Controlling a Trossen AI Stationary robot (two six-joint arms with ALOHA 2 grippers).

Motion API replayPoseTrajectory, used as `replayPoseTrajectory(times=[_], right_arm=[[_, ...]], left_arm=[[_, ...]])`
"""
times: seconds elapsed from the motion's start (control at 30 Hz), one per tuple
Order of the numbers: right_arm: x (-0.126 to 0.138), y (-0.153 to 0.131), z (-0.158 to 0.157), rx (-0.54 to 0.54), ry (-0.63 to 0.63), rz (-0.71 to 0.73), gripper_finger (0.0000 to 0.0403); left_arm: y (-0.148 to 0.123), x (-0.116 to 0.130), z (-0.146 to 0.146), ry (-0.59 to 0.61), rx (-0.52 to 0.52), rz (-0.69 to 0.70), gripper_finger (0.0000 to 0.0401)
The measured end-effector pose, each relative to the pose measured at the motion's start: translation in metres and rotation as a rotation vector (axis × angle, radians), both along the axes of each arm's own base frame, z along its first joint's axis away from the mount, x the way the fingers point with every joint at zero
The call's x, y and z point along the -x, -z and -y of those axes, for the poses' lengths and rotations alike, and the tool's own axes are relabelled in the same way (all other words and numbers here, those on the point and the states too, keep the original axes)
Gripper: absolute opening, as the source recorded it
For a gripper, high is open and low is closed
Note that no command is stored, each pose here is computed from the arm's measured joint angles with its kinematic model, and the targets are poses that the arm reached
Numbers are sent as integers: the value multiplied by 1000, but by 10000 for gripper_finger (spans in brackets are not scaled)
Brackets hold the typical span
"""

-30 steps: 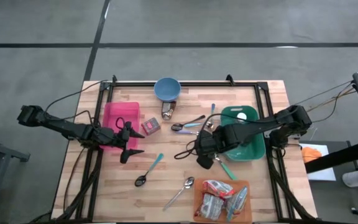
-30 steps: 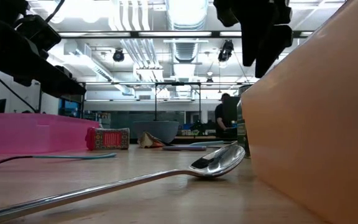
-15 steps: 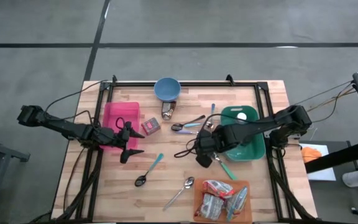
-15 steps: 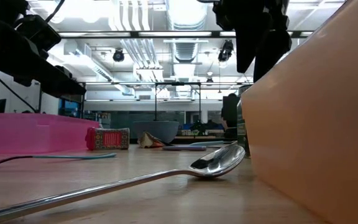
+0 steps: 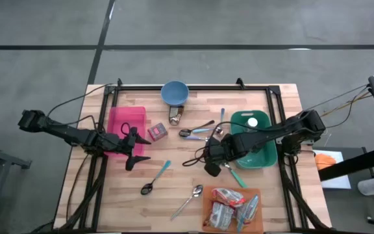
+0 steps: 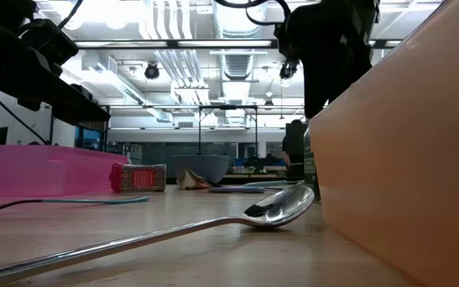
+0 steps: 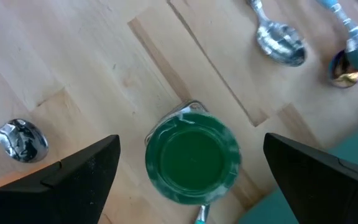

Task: Pick & Place Food Item
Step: Put the green seasoning bottle into the green bin

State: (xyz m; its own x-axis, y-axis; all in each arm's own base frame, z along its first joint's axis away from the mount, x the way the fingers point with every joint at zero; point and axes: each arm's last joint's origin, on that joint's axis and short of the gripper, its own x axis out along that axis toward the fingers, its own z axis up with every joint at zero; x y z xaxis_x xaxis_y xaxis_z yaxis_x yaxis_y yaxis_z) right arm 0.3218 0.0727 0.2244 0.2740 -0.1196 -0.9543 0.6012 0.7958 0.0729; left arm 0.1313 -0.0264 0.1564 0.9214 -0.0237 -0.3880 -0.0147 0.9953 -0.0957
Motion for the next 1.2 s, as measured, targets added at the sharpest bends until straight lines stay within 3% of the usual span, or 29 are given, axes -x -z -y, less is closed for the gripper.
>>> replayPoseTrajectory(times=[0.4,1.2], right_arm=[[3,15,1,-6,18,9,394],[3,18,1,-15,54,19,393]], left_arm=[[0,0,0,0,0,0,336],[0,0,0,0,0,0,336]])
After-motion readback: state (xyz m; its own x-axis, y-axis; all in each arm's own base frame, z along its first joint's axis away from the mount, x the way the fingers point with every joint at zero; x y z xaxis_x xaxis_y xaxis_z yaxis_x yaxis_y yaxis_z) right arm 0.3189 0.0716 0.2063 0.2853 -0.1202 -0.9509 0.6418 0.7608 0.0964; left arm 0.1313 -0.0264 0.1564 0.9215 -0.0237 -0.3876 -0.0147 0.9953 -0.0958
